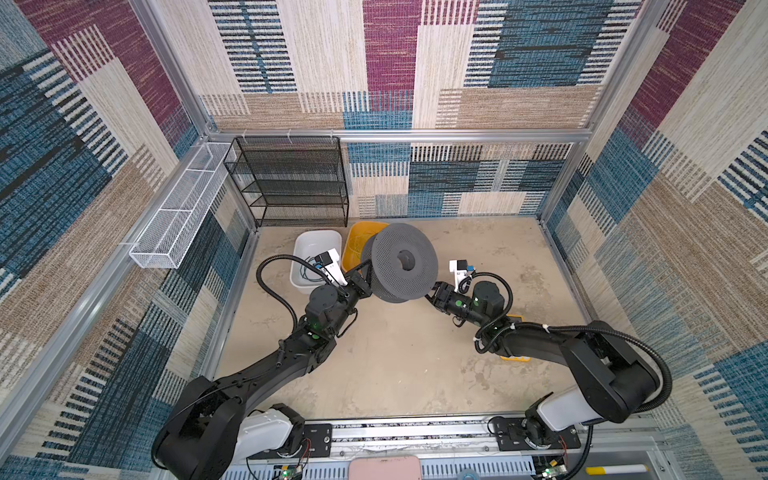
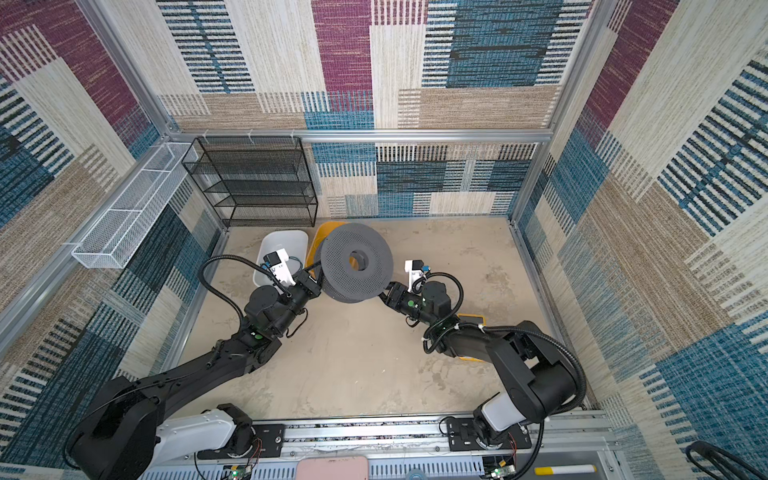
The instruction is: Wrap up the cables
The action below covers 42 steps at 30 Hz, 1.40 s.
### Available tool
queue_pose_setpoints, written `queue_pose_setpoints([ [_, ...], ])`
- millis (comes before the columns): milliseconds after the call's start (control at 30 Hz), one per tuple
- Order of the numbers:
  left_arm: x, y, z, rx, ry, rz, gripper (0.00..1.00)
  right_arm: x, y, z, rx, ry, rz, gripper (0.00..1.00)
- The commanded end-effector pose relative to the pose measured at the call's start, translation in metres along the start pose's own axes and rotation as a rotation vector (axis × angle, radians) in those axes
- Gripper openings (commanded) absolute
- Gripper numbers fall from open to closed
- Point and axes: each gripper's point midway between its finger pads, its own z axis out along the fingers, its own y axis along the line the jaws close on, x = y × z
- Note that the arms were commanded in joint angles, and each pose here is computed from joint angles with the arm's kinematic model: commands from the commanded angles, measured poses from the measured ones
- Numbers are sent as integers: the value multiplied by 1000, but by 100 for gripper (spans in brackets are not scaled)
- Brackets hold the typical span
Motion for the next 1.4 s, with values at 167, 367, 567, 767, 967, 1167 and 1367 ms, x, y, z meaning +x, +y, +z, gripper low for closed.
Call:
queue_pose_setpoints([
  [167, 1, -13, 2, 70, 23, 14, 0, -12, -17, -17, 137, -56, -66, 52],
  [367, 16, -23, 7, 134, 114, 42, 0, -41, -36, -39, 223, -169, -19, 60],
  [567, 41, -20, 5, 198, 187, 29, 0, -70, -20, -28, 170, -223, -2, 65],
  [767, 52, -14, 1, 184, 237, 73, 0, -91, -11, -32, 103, -286, 41, 69],
  [967, 60, -1, -1, 157, 242, 85, 0, -99, 20, -46, 10, -314, 31, 69],
  [1167, 79, 1, 5, 191, 321, 40, 0, -120, 20, -62, 168, -374, -81, 71],
  [1367, 107, 12, 4, 221, 393, -61, 0, -104, -10, -76, 280, -303, -160, 73],
])
